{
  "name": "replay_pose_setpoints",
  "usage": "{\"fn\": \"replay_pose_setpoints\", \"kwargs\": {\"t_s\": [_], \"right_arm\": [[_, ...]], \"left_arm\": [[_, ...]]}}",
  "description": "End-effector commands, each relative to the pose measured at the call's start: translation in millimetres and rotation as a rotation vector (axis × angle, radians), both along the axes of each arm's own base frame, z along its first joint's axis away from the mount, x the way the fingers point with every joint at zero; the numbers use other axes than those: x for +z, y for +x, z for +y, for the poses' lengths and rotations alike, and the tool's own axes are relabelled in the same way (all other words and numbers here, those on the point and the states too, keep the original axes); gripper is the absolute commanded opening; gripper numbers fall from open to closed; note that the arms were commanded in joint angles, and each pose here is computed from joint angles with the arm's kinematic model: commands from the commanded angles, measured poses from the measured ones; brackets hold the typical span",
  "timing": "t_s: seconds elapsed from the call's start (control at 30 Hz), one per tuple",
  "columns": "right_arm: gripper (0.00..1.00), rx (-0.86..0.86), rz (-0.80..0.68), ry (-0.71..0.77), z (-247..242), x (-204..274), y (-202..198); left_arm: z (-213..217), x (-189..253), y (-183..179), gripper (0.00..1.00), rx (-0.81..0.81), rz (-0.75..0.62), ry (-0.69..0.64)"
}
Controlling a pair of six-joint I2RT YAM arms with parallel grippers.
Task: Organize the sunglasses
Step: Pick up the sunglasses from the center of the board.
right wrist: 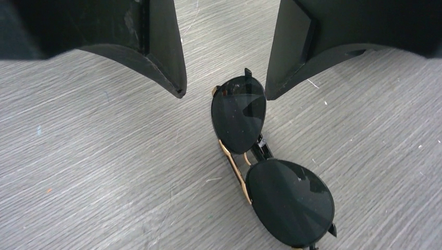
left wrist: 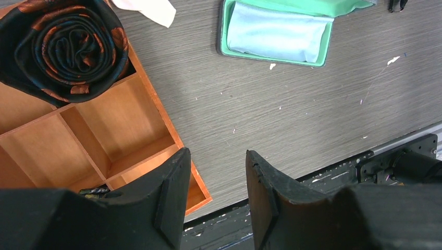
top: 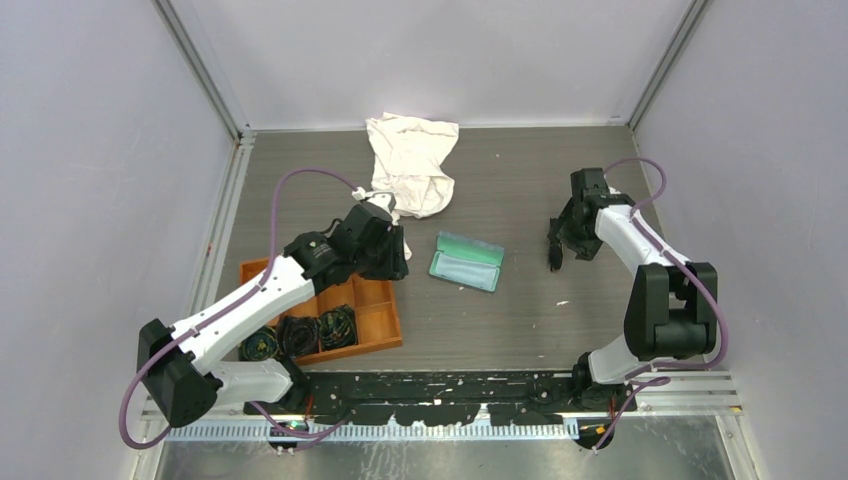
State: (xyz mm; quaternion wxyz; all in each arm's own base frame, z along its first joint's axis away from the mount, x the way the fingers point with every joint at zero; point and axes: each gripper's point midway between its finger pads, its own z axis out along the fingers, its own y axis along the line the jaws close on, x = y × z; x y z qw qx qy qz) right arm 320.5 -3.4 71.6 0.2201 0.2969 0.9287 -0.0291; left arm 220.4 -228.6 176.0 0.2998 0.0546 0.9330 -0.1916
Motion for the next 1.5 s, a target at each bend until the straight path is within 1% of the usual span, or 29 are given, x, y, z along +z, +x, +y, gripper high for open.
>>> {"fn": "replay_pose_setpoints", "kwargs": {"t_s": [0.0,0.4,0.63,0.77,0.87,1.0,1.17,1.37,1.47], "right_arm": [[0.62,0.021,-0.044,0.031,7,12,-3],[0.61,0.017,0.005,0.039,8,-9,-14],[0.61,0.031,0.040,0.062,14,-34,-11],[0.61,0.048,0.076,0.019,16,-46,-12],[0.63,0.058,0.075,-0.008,17,-42,-11],[0.67,0.072,0.027,-0.009,19,-22,-4],[0.69,0.125,-0.008,-0.014,21,-2,11],[0.70,0.179,-0.030,0.014,31,-13,34],[0.68,0.221,-0.051,0.047,39,-17,51]], "left_arm": [[-5,6,6,0.45,0.001,-0.033,-0.021],[-8,5,8,0.45,-0.003,-0.027,-0.017],[-10,3,8,0.45,-0.008,-0.020,-0.020],[-9,4,7,0.44,-0.008,-0.021,-0.021],[-8,4,7,0.44,-0.006,-0.024,-0.020],[-7,5,6,0.44,-0.005,-0.026,-0.021],[-10,5,7,0.44,-0.012,-0.020,-0.030],[-10,9,6,0.44,-0.016,-0.024,-0.034],[-8,11,5,0.44,-0.014,-0.029,-0.033]]}}
